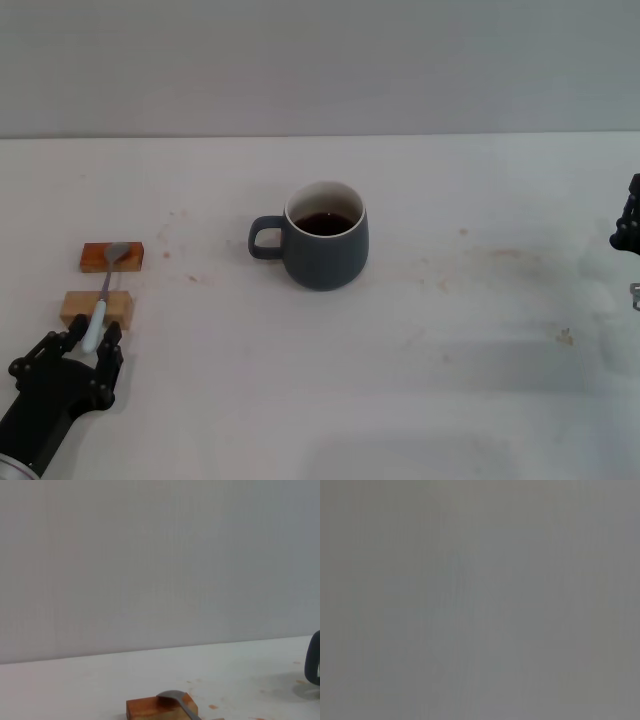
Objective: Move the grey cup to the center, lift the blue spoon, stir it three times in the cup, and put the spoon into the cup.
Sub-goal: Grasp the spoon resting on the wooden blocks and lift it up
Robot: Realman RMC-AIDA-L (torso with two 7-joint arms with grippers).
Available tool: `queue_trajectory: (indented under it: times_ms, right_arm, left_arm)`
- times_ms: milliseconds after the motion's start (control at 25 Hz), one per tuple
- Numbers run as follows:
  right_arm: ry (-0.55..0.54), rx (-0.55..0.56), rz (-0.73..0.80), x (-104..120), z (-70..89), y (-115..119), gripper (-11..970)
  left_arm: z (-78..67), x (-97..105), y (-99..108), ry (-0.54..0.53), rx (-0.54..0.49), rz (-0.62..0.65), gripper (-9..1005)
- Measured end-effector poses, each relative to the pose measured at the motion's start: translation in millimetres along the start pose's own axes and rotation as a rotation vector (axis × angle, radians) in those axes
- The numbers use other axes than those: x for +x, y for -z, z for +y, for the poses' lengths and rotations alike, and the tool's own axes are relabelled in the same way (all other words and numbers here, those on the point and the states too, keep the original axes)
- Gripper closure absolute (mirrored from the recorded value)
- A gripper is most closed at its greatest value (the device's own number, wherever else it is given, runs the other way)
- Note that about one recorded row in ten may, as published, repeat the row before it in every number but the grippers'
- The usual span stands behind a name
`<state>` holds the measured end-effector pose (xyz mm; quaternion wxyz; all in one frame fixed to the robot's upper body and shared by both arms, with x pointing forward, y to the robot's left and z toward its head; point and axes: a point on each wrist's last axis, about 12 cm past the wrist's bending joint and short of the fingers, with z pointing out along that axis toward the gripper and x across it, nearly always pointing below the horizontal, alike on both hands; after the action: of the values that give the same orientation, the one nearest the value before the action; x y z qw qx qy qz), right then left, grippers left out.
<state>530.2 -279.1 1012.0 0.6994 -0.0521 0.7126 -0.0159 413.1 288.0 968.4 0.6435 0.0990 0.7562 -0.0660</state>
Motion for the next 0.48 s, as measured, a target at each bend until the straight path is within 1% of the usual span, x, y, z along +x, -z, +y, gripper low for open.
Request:
queue_trajectory:
  times_ms: [320,480]
  right_arm:
    - [0.001,-0.001,0.001,0.6,-0.2,1.3,960]
    - [0.001,0.001,0.003,1.5,-0.8,2.8,960]
  left_arm:
    - [-0.6,-2.8,6.1,-0.008,0.001,-0.040,728]
    - [0.2,-2.7,8.5,-0.009,-0.004,-0.046,773]
